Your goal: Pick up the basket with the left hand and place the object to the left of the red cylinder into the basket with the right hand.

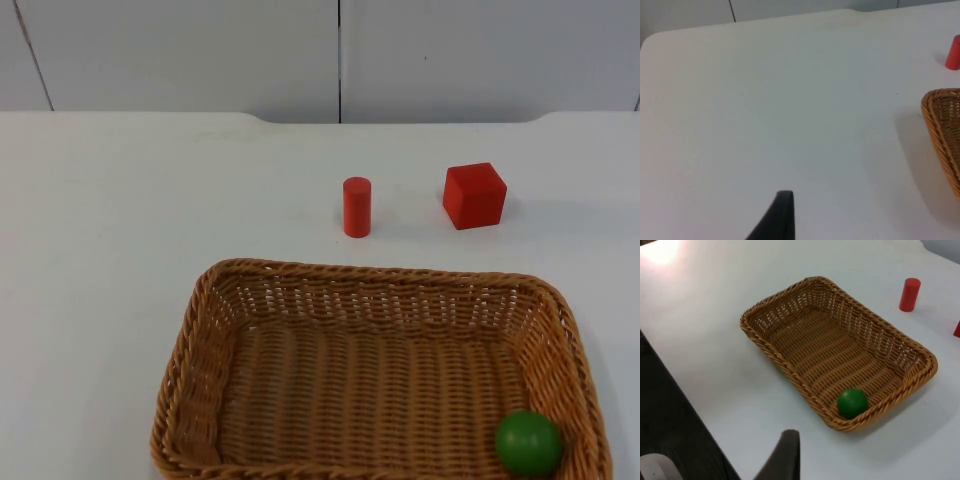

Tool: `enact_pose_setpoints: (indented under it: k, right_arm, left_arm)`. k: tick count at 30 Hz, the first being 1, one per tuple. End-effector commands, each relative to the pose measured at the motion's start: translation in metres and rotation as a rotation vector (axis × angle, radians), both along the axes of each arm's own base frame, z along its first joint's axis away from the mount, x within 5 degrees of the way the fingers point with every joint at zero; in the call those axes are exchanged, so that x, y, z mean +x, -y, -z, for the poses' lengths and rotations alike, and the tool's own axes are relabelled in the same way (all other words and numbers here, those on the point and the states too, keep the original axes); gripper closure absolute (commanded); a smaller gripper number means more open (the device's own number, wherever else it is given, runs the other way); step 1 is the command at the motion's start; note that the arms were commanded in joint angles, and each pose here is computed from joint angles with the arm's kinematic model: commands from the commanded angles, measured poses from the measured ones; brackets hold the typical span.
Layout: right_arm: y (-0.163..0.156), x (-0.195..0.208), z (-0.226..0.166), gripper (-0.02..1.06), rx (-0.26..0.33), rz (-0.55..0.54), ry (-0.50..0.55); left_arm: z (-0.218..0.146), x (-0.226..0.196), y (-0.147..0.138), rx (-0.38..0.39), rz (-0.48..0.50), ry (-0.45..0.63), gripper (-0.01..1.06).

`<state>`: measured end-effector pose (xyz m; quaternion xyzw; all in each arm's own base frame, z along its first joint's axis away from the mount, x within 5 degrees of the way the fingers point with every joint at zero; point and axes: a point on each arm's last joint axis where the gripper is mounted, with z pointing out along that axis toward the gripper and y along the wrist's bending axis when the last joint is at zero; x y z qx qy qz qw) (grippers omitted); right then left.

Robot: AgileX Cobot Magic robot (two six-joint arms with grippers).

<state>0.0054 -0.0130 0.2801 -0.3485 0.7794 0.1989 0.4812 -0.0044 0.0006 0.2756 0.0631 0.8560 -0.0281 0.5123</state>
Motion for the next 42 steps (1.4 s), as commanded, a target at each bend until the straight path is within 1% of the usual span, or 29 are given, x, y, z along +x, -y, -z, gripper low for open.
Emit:
enact_pose_setpoints:
  k: [1, 22, 28, 37, 41, 42]
  right_arm:
    - [-0.0001, -0.0006, 0.0002, 0.17, 0.000, -0.012, 0.004]
    - [-0.0001, -0.0011, -0.0008, 0.17, 0.005, -0.016, 0.005]
    - [-0.0035, -0.0050, 0.0001, 0.17, -0.006, -0.083, 0.007]
    - [-0.0034, -0.0048, 0.0001, 0.17, -0.002, -0.078, 0.003]
    - [-0.0034, -0.0048, 0.0001, 0.13, -0.002, -0.078, 0.003]
    - [-0.0034, -0.0048, 0.0001, 0.09, -0.002, -0.078, 0.003]
  left_arm:
    - [0.0012, -0.0002, -0.0011, 0.000, -0.016, -0.001, 0.00]
    - [0.0012, -0.0002, -0.0006, -0.004, -0.013, -0.001, 0.00]
    - [0.0012, -0.0002, -0.0006, -0.004, -0.013, -0.001, 0.00]
    - [0.0012, -0.0003, -0.0005, -0.006, -0.011, -0.001, 0.00]
    - [0.0012, -0.0005, 0.0012, -0.023, 0.000, -0.004, 0.00]
    - [0.0012, -0.0005, 0.0014, -0.025, 0.001, -0.004, 0.00]
